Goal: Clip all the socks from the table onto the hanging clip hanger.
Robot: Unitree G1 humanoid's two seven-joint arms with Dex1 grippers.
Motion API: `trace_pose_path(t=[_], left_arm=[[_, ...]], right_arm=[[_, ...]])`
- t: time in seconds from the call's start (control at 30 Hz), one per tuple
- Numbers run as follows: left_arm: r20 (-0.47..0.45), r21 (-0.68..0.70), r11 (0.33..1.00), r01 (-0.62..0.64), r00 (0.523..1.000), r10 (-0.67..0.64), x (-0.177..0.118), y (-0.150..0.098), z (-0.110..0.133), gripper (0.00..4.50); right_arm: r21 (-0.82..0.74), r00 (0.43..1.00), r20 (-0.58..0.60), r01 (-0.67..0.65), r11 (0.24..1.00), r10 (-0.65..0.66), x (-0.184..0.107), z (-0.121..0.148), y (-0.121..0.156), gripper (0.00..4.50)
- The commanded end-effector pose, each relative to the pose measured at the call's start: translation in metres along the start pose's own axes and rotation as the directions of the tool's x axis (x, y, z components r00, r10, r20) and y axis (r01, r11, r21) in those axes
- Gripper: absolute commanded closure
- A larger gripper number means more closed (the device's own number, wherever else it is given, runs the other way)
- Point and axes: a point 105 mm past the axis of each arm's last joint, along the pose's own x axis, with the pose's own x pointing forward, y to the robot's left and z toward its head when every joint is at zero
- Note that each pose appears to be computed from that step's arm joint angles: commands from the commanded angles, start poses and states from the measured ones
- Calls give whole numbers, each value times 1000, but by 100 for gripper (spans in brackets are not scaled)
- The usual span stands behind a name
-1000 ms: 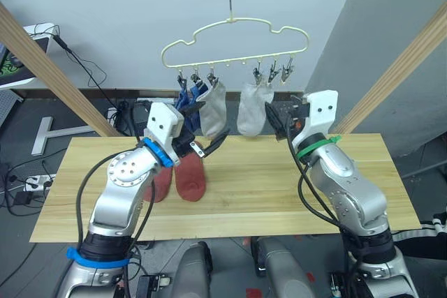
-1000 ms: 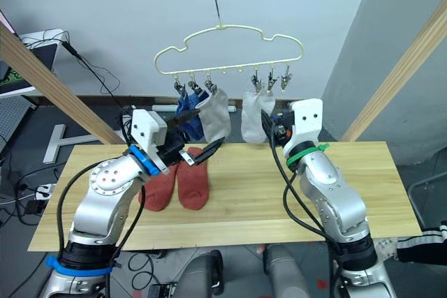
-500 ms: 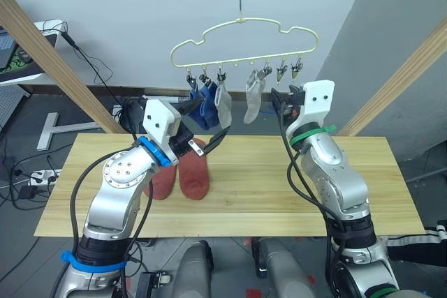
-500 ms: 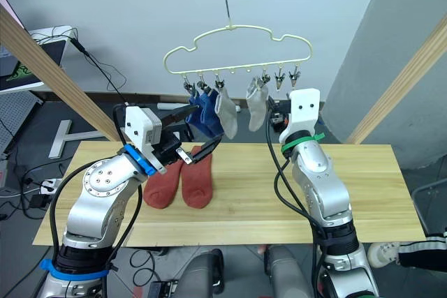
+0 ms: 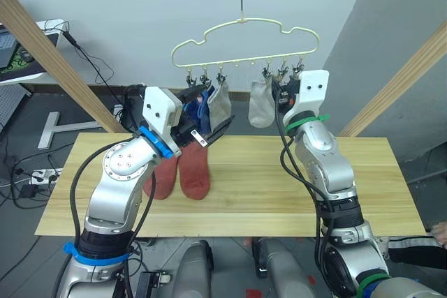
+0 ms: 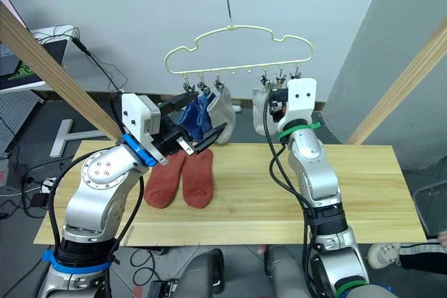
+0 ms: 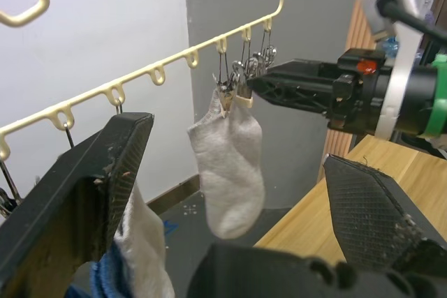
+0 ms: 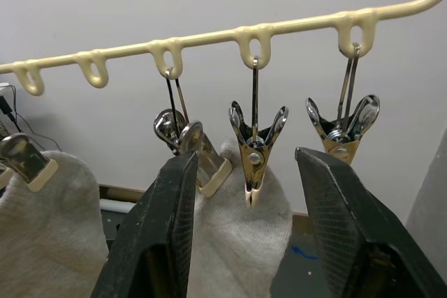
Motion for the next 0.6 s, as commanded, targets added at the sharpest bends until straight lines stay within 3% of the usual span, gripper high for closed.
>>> trace_pose_path(t=[0.03,0.6], left_arm=[[45,21,1000,8,999,-9,1,-3,14,0],[66,23,1000,-4,998,3,5,-3,22,0]], right_arm=[[-4,998,67,3,1000,-3,4,18,-2,220],[-6,997,69,33,999,-32,21,18,-6,220]])
